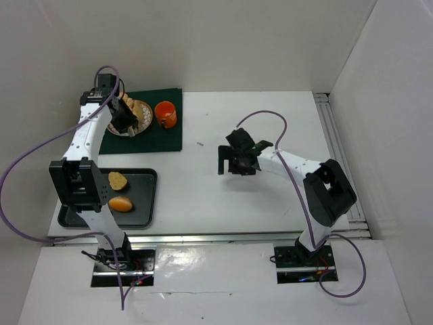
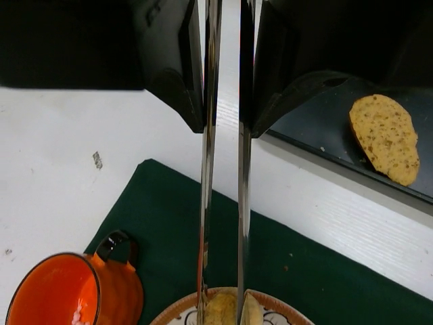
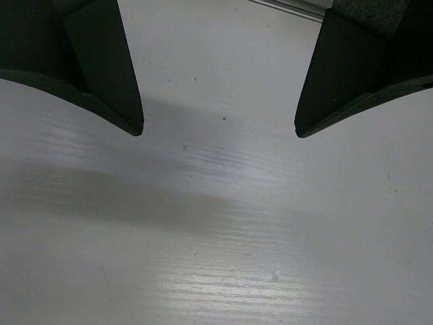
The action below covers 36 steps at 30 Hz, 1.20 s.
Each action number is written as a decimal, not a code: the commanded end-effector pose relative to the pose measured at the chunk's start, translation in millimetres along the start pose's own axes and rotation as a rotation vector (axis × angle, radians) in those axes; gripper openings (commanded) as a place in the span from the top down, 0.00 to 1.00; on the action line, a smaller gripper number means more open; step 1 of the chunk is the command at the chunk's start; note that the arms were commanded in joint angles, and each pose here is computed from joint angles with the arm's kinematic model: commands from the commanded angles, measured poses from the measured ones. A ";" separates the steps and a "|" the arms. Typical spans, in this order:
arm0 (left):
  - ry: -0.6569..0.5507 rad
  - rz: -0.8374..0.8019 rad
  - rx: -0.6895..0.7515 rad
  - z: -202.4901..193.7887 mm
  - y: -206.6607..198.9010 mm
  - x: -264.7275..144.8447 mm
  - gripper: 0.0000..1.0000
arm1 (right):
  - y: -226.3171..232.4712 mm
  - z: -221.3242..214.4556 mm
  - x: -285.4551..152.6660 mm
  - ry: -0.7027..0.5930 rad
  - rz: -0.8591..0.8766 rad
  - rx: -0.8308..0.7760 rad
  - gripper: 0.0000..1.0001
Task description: Place the bread
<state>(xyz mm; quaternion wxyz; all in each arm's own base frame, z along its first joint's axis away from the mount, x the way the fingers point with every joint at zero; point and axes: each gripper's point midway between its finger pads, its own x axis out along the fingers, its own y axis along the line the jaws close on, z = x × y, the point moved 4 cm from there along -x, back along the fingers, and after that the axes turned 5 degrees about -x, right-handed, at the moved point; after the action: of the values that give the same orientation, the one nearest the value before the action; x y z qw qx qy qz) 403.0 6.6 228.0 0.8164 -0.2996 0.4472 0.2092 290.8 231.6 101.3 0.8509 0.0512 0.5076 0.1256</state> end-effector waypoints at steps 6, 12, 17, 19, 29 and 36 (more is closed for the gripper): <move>-0.063 -0.074 -0.039 31.0 1.1 -3.4 0.63 | 1.2 13.9 -5.4 -0.052 -0.040 -0.005 0.00; -0.032 -0.044 -0.038 26.6 9.4 10.1 0.49 | 3.0 17.1 -6.0 -0.059 -0.036 -0.004 0.00; -0.024 -0.064 -0.035 25.4 11.1 12.1 0.39 | 2.3 15.5 -3.2 -0.051 -0.040 -0.005 0.00; -0.017 -0.058 -0.035 23.2 12.7 14.0 0.35 | 3.4 14.9 -3.3 -0.046 -0.032 -0.005 0.00; -0.084 -0.107 -0.025 23.5 12.9 -25.1 0.33 | 3.9 10.5 -7.9 -0.045 -0.012 0.005 0.00; -0.150 -0.163 0.045 8.9 12.0 -76.5 0.34 | 6.3 11.6 -9.1 -0.057 0.006 0.016 0.00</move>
<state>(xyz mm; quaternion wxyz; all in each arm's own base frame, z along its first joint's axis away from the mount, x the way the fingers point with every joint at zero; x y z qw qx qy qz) 380.9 24.5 261.0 0.8401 -0.3195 0.3980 0.1836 294.9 229.5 101.0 0.8560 0.0472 0.5024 0.1124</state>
